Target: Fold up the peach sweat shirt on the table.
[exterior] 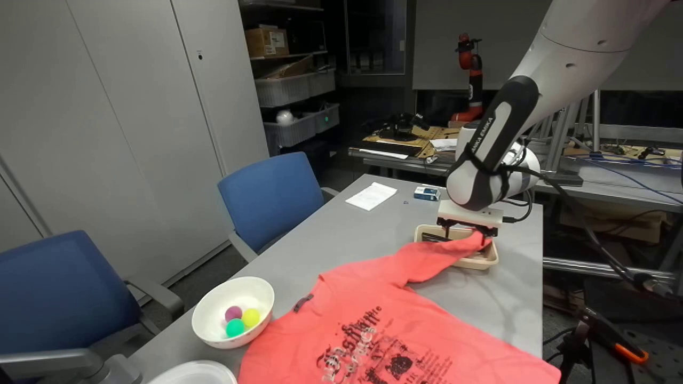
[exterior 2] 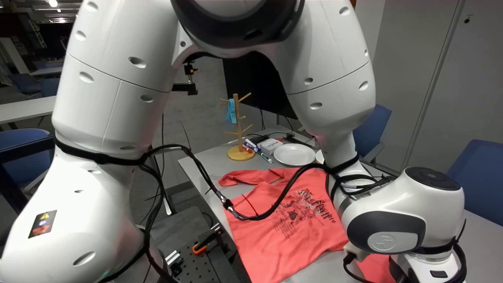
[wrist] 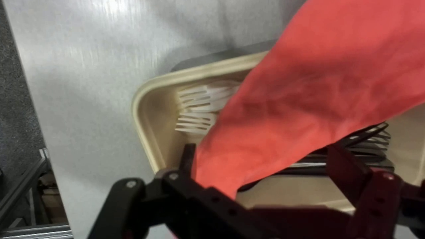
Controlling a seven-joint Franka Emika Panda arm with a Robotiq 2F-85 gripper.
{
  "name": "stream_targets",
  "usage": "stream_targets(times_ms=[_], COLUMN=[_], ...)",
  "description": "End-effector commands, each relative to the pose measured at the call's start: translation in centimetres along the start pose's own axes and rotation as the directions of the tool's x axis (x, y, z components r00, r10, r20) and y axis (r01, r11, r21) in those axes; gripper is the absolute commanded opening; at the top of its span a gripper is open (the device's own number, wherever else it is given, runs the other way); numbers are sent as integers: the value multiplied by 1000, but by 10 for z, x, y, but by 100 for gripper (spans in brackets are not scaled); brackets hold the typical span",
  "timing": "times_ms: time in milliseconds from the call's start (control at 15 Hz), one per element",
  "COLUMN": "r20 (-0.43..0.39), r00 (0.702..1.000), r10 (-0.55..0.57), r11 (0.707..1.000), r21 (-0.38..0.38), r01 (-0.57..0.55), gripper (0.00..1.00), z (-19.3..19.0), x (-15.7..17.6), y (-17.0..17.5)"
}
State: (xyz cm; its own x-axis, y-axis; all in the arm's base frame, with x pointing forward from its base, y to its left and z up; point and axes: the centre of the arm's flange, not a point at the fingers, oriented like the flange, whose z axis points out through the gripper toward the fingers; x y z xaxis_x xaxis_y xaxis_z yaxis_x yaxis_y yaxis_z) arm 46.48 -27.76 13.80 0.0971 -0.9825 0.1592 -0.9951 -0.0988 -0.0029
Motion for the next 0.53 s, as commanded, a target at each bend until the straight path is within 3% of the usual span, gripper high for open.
stream_targets(times_ms=[0, 267, 467], r20=[-8, -1, 6], r00=[1000, 1000, 1000], r10=[23, 24, 15], r11=[1000, 1000, 1000], r21=[20, 11, 7], r01=[-23, -24, -15], gripper=[100, 96, 100], z=[7, 8, 9], x=[1, 1, 0], y=[0, 1, 2])
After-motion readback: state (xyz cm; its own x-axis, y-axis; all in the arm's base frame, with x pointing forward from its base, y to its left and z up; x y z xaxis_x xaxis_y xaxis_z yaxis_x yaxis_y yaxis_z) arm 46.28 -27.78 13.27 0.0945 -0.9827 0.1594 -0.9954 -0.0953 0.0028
